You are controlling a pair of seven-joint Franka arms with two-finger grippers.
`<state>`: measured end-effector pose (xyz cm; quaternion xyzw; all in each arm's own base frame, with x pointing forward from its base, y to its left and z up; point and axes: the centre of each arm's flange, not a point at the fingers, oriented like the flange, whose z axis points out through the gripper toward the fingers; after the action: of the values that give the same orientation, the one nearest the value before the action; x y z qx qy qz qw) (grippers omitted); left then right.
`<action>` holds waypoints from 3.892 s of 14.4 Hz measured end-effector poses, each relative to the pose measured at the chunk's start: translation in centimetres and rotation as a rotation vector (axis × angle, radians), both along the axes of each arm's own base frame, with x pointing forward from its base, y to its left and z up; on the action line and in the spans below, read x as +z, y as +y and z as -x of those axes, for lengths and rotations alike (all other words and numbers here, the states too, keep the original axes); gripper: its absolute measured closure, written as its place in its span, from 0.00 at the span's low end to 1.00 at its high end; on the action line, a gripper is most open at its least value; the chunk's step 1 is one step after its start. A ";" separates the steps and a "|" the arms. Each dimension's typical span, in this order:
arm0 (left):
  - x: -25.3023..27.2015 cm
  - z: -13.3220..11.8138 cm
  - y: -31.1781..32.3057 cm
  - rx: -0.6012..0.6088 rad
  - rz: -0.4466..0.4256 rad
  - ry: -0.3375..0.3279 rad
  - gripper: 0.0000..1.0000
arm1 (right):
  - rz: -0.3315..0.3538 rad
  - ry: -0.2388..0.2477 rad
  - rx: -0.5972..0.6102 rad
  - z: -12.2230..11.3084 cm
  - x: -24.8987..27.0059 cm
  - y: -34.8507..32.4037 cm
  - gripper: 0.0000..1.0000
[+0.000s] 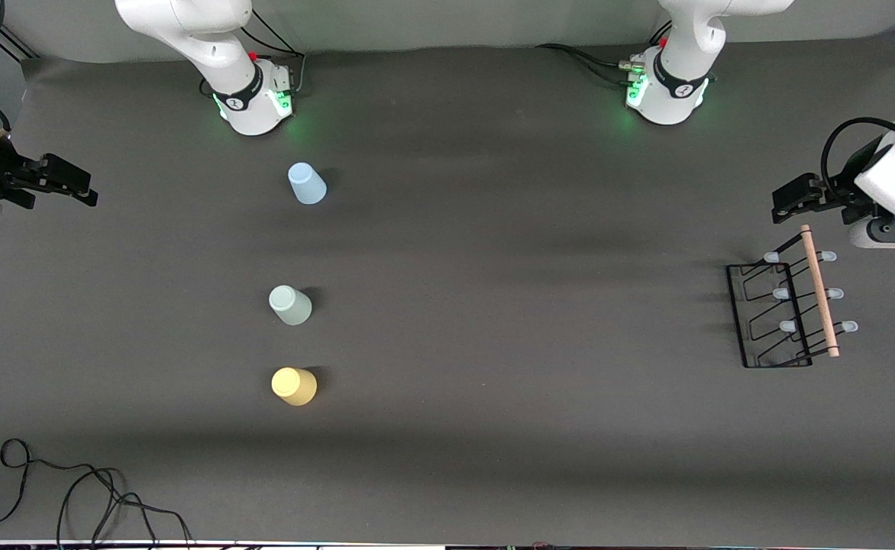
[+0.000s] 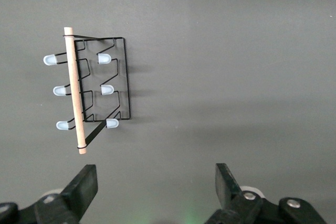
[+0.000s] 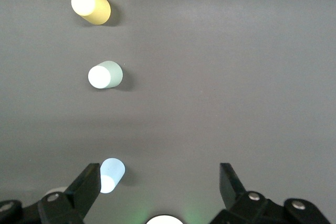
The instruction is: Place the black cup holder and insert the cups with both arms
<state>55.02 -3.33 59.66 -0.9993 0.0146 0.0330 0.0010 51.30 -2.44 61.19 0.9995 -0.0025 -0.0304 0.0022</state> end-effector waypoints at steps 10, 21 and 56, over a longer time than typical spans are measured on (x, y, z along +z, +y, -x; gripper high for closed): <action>-1.1 0.3 10.1 0.037 -0.014 0.022 0.00 | 0.000 0.000 0.001 0.0 0.0 0.0 0.00; -16.3 1.2 14.6 0.034 -0.023 -0.020 0.00 | 0.000 0.000 0.001 0.0 0.0 0.1 0.00; -4.7 -3.0 -10.7 0.039 -0.032 0.087 0.84 | 0.000 0.002 0.001 0.0 0.0 0.1 0.00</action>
<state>58.07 -14.01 54.98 -0.9969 -0.0053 0.0765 0.0159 51.28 -2.37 61.17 0.9995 -0.0019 -0.0313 0.0021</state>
